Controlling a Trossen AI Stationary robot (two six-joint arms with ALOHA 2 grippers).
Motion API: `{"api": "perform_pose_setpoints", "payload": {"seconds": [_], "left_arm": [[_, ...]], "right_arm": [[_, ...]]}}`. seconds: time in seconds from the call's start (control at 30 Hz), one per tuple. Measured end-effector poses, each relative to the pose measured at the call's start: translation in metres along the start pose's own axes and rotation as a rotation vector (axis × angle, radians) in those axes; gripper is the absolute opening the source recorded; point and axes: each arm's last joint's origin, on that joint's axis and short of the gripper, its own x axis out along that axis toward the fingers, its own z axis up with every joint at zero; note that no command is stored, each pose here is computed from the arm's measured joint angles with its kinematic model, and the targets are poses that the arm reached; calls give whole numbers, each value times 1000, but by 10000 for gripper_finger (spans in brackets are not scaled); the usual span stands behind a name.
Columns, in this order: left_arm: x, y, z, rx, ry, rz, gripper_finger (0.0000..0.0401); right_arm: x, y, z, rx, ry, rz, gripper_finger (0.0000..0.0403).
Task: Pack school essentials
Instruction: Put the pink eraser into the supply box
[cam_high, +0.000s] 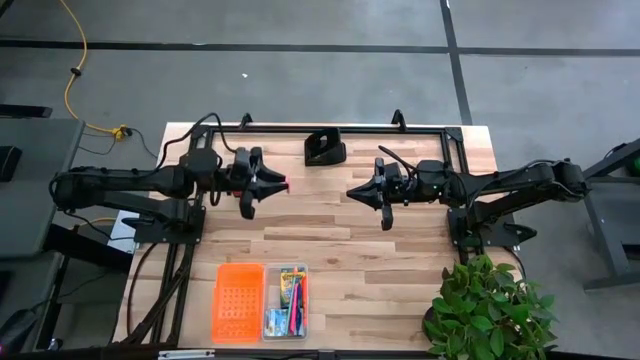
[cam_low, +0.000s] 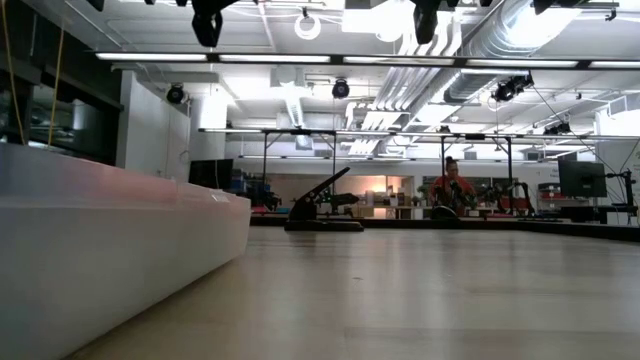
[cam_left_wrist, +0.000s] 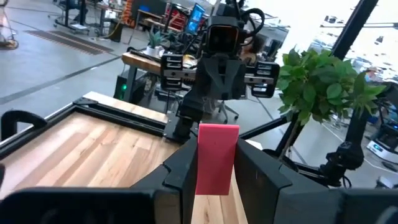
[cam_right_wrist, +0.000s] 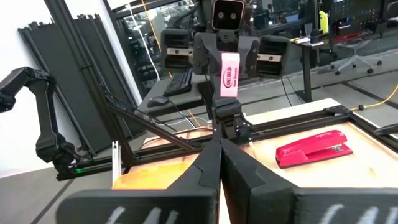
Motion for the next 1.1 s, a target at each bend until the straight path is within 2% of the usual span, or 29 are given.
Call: {"api": "perform_pose_setpoints", "payload": {"seconds": [0.4, 0.53, 0.67, 0.83, 0.97, 1.1], "left_arm": [[0, 0, 0, -7, -2, 12, 90], [1, -14, 1, 1, 35, -126, 90], [3, -37, -2, 49, 208, -206, 90], [5, -68, -5, 187, 436, -303, 90], [9, -91, -25, 343, 627, -407, 90], [14, -107, -58, 514, 799, -517, 90]], "right_arm": [[0, 0, 0, 11, 0, 0, 0], [0, 0, 0, 27, 0, 0, 0], [0, 0, 0, 27, 0, 0, 0], [0, 0, 0, 26, 0, 0, 0], [0, 0, 0, 27, 0, 0, 0], [0, 0, 0, 28, 0, 0, 0]]}}
